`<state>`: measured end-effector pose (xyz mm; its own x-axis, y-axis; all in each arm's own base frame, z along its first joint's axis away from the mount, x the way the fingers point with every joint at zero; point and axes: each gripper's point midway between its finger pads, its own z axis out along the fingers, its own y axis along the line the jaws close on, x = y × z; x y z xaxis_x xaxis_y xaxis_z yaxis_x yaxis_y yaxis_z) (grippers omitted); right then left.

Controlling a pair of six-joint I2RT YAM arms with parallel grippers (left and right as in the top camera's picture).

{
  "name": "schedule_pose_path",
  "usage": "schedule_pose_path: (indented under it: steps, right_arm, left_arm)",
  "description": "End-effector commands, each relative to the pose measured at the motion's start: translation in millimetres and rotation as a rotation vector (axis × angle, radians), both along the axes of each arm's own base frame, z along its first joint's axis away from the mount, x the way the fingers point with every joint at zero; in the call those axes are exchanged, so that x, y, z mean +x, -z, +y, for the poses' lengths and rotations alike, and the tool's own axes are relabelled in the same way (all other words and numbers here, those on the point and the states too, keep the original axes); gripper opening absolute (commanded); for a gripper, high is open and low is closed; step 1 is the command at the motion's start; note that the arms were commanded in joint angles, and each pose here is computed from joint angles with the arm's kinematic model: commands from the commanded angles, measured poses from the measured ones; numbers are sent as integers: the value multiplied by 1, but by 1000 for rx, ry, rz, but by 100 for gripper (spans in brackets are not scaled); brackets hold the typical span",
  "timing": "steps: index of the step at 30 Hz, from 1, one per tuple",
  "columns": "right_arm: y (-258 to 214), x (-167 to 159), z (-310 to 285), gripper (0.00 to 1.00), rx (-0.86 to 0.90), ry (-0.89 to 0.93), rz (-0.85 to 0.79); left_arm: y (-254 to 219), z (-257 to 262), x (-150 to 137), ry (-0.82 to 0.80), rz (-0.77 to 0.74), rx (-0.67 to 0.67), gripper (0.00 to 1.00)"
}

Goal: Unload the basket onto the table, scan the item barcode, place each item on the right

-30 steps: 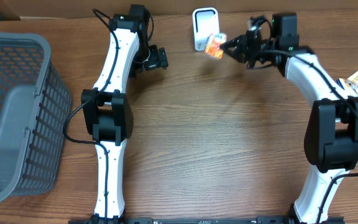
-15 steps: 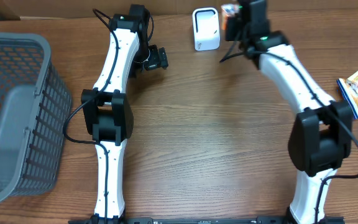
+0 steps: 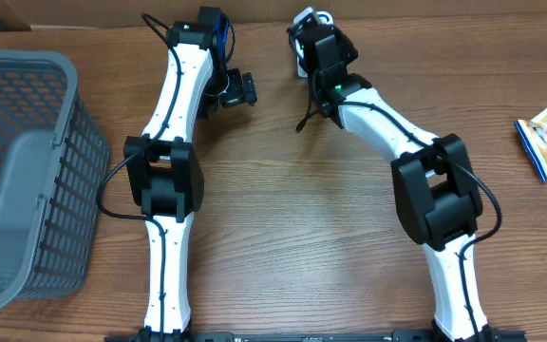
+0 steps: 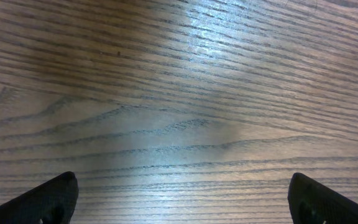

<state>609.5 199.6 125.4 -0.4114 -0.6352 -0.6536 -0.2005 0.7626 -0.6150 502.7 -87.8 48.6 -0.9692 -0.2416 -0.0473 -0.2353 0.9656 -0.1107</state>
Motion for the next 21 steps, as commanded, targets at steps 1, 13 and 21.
schedule_pose_path:
  steps: [1,13,21]
  right_arm:
    - [-23,5,-7,4,-81,18,-54]
    - [-69,8,-96,4,54,429,-203]
    - [-84,-24,-233,4,287,803,-177]
  left_arm:
    - [-2,-2,3,7,-12,6,100]
    - [-2,-2,3,7,-12,6,100]
    - [-2,-2,3,7,-12,6,100]
